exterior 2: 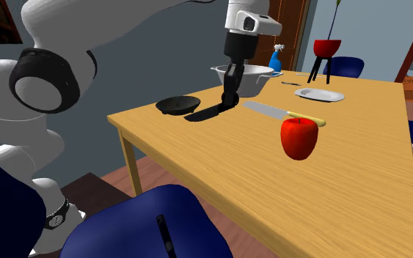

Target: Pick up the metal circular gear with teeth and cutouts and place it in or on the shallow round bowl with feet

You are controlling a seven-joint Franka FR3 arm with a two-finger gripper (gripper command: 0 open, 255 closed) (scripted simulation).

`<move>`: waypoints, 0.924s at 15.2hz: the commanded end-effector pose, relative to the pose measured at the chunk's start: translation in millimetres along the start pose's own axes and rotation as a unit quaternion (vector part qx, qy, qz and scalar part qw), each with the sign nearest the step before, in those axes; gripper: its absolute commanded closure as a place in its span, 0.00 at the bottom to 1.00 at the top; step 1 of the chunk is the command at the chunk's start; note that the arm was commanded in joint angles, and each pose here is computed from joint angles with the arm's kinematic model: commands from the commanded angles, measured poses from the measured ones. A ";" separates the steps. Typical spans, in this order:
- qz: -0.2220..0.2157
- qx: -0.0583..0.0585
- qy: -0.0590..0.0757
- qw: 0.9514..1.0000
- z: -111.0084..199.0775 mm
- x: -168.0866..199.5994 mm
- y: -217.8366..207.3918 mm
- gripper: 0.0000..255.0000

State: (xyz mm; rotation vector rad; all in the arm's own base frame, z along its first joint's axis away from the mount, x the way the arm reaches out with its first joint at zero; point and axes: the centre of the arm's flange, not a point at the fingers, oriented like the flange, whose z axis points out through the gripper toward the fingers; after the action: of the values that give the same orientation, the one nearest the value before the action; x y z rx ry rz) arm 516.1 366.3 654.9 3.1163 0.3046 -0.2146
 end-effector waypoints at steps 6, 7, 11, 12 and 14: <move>0.000 0.000 0.000 1.000 6.1 -65.9 -42.9 1.00; 0.000 0.000 0.000 1.000 7.7 -76.7 -50.3 1.00; 0.000 0.000 0.000 1.000 14.3 -119.9 -79.9 1.00; 0.000 0.000 0.000 1.000 16.0 -130.7 -87.3 1.00; 0.000 0.000 0.000 1.000 19.3 -152.3 -102.0 1.00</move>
State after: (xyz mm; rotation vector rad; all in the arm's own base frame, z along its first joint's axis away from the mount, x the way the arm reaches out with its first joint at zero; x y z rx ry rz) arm 358.1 428.6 659.5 3.1158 0.3062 -0.2158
